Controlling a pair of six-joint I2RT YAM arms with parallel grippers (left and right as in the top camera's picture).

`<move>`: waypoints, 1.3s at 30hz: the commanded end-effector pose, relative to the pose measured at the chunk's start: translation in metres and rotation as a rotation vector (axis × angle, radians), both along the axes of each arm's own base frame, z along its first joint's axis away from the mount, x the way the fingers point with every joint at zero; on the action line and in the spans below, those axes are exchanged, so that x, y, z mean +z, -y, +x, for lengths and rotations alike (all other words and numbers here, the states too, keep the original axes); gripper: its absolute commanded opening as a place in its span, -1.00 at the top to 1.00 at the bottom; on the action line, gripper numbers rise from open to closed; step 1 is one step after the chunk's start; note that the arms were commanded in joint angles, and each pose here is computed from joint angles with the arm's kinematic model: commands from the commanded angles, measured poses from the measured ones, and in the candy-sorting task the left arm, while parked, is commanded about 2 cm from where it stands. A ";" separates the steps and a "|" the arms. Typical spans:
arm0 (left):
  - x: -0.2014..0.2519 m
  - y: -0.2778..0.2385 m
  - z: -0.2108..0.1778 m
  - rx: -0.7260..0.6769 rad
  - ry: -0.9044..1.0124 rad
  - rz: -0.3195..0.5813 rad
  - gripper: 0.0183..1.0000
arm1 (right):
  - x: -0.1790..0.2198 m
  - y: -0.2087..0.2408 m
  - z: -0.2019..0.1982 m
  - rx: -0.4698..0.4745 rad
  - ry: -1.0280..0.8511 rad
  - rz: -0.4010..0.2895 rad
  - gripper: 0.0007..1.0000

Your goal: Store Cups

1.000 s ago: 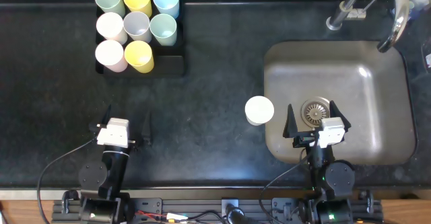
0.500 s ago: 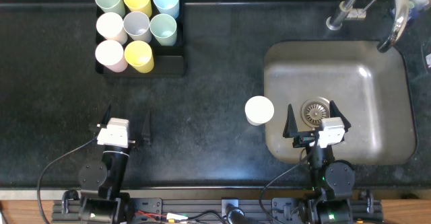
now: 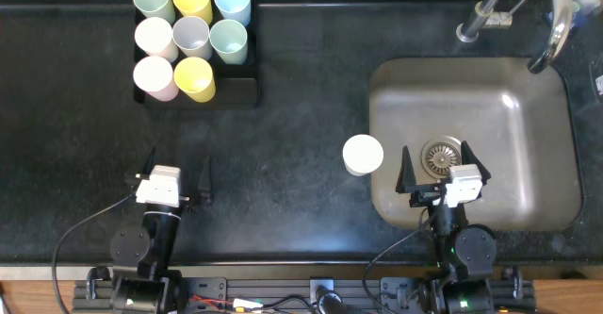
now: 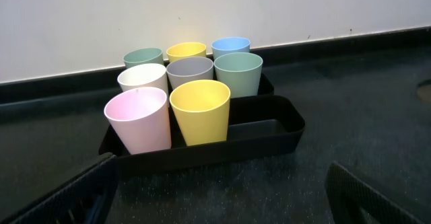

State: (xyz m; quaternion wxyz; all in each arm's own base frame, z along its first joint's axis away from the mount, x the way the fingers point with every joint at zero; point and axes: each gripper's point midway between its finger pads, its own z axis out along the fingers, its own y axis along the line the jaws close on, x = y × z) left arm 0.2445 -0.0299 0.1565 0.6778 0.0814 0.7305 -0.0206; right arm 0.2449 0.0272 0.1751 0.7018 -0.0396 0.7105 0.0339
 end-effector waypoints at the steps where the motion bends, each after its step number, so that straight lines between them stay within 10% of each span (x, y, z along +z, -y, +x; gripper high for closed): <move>1: 0.001 0.000 0.000 0.001 0.009 0.018 -1.00 | 0.017 -0.004 -0.007 0.026 -0.051 0.007 -1.00; 10: 0.001 0.000 0.000 0.001 0.009 0.018 -1.00 | 0.076 -0.003 -0.012 0.022 -0.612 -0.055 -0.99; 20: 0.001 0.000 0.000 0.001 0.009 0.019 -1.00 | 0.011 -0.021 0.015 0.081 -1.246 -0.188 -1.00; 27: 0.001 0.000 0.000 0.001 0.009 0.019 -1.00 | -0.021 -0.061 0.027 0.335 -1.387 -0.279 -1.00; 39: 0.001 0.000 0.000 0.001 0.009 0.018 -1.00 | -0.064 -0.052 0.049 0.319 -1.547 -0.341 -1.00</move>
